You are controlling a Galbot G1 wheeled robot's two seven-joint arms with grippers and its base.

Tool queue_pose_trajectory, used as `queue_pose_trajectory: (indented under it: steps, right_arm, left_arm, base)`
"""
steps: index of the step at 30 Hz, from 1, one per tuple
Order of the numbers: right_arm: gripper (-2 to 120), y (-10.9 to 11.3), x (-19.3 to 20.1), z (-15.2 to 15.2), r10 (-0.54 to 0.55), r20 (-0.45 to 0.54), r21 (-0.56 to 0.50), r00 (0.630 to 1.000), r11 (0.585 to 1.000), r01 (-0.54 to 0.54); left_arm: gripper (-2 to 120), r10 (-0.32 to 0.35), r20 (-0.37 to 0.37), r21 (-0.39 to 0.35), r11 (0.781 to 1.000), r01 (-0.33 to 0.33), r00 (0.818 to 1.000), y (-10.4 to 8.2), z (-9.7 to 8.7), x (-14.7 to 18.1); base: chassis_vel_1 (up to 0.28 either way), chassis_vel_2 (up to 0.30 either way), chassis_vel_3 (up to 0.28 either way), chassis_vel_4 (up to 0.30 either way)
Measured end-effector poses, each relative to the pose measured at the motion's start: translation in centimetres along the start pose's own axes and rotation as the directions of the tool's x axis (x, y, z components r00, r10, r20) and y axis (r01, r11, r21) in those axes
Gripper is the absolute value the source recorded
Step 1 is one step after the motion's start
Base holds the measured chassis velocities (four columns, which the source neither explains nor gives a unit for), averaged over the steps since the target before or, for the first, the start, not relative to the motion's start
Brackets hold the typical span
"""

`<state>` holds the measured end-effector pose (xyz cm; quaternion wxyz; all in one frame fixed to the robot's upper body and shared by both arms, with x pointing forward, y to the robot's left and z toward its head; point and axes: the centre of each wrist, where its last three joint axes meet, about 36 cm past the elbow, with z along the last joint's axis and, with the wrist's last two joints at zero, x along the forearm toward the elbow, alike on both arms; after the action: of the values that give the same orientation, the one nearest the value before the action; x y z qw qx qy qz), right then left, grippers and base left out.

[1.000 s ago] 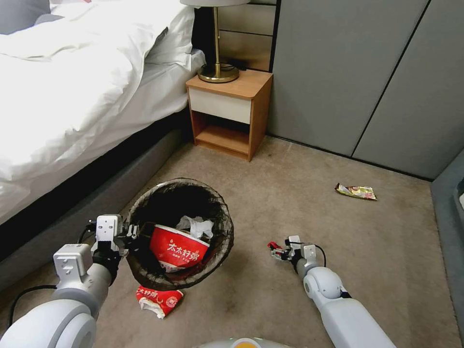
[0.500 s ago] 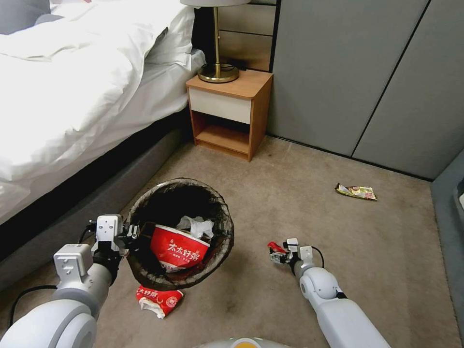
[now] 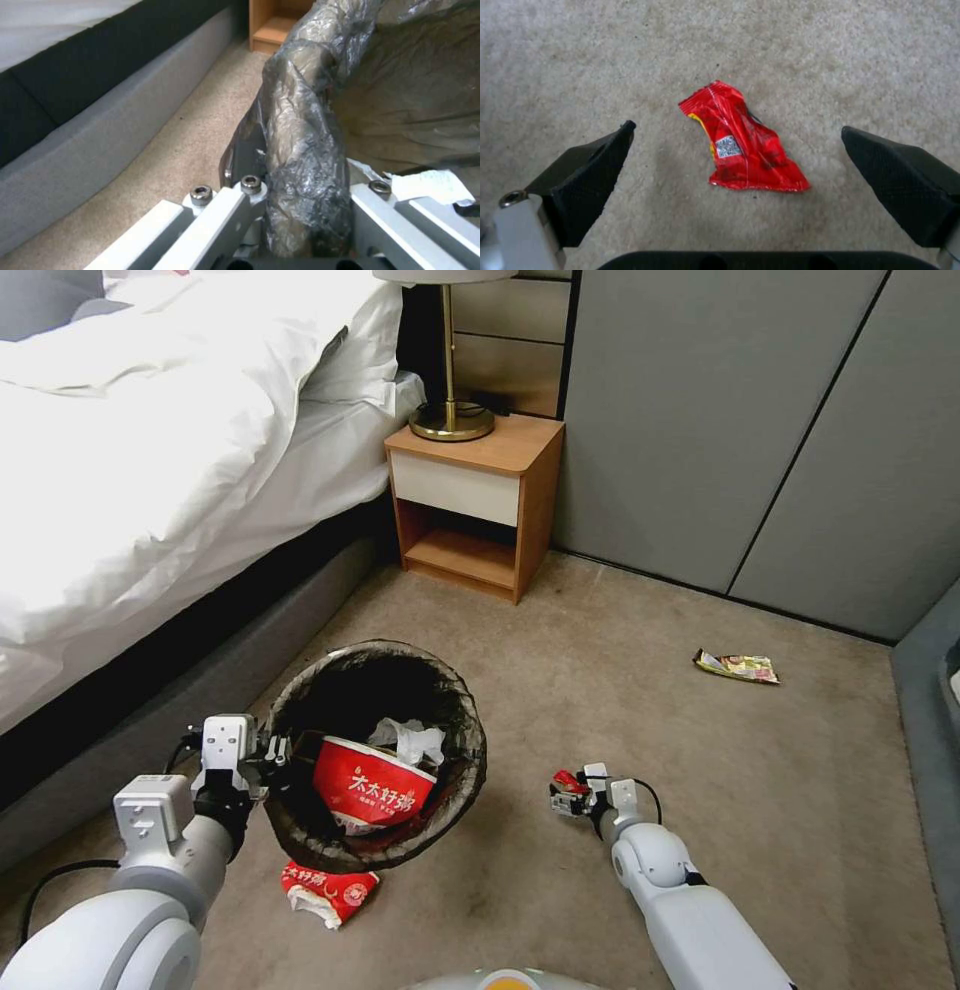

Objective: Pick up the trash bin, then pick up the garbage from the floor and place it into the trash bin.

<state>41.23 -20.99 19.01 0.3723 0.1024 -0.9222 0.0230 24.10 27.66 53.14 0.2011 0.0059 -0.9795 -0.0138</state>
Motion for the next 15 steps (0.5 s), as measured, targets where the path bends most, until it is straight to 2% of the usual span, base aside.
queue_pose_trajectory:
  steps: [15]
  right_arm:
    - [100,-0.17,-1.02,0.03,0.013,0.004,0.014,1.000,1.000,-0.013]
  left_arm:
    - [1,0.007,-0.003,0.000,1.000,-0.007,1.000,-0.08,0.03,-0.01]
  base:
    - [0.000,0.000,0.000,0.000]
